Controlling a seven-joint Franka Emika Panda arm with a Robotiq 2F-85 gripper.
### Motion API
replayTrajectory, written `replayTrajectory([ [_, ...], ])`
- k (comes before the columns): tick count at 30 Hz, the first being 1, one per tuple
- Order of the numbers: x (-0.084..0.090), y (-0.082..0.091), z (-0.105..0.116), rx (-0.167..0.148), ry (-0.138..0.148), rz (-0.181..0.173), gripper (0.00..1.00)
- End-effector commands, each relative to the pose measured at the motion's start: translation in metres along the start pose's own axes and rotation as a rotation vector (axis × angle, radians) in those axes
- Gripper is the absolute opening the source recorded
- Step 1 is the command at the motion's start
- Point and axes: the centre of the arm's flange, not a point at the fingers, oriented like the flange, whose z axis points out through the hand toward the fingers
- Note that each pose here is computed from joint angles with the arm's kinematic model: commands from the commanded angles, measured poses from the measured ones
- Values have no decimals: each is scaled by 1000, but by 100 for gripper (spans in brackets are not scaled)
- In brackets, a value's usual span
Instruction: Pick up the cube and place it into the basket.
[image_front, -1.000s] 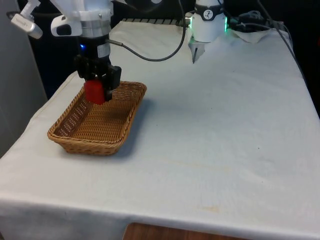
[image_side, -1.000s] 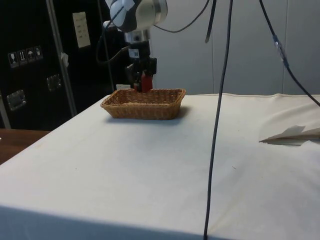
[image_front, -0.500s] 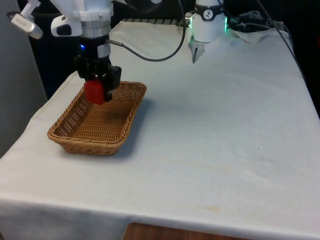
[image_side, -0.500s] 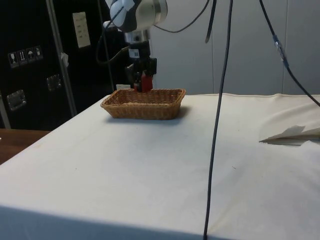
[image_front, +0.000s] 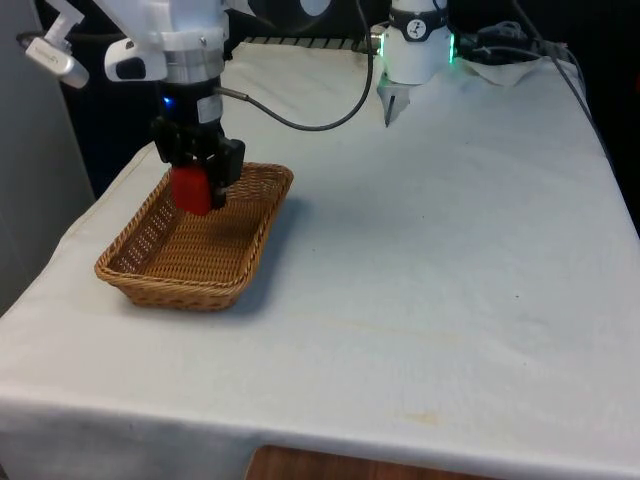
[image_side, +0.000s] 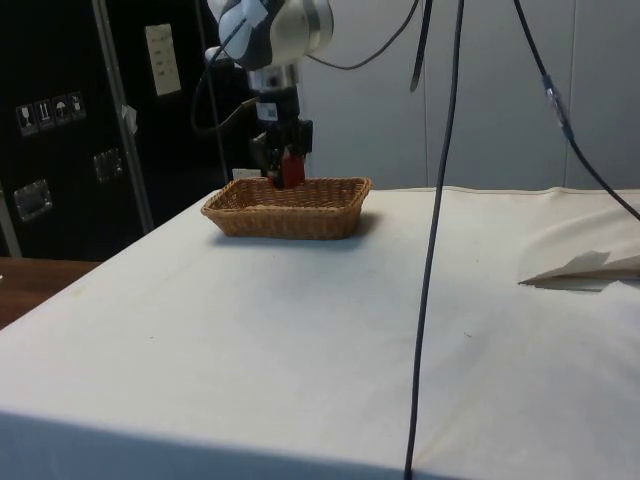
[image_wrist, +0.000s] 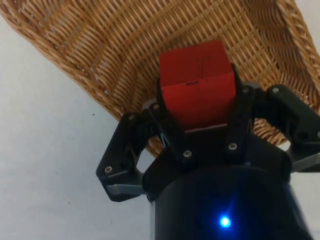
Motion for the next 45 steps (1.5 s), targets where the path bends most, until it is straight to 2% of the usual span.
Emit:
replayTrajectory([
  [1, 1, -1, 2, 4, 2, 0, 0],
  [5, 1, -1, 4, -1, -1, 1, 0],
  [14, 4, -4, 13, 9, 5, 3, 0],
  [15, 2, -3, 12, 2, -2, 5, 0],
  [16, 4, -5, 14, 11, 6, 4, 0],
  [23, 4, -6, 22, 16, 11, 8, 0],
  [24, 2, -4, 21, 8, 2, 11, 0],
  [25, 3, -6, 23, 17, 10, 9, 0],
  [32, 3, -7, 31, 24, 16, 14, 0],
  [33, 2, -6, 30, 15, 8, 15, 0],
  [36, 3, -7, 35, 29, 18, 16, 0],
  [41, 3, -8, 41, 33, 21, 19, 0],
  [42, 1, -7, 41, 26, 13, 21, 0],
  [43, 3, -8, 42, 34, 23, 18, 0],
  [45, 2, -9, 46, 35, 22, 21, 0],
])
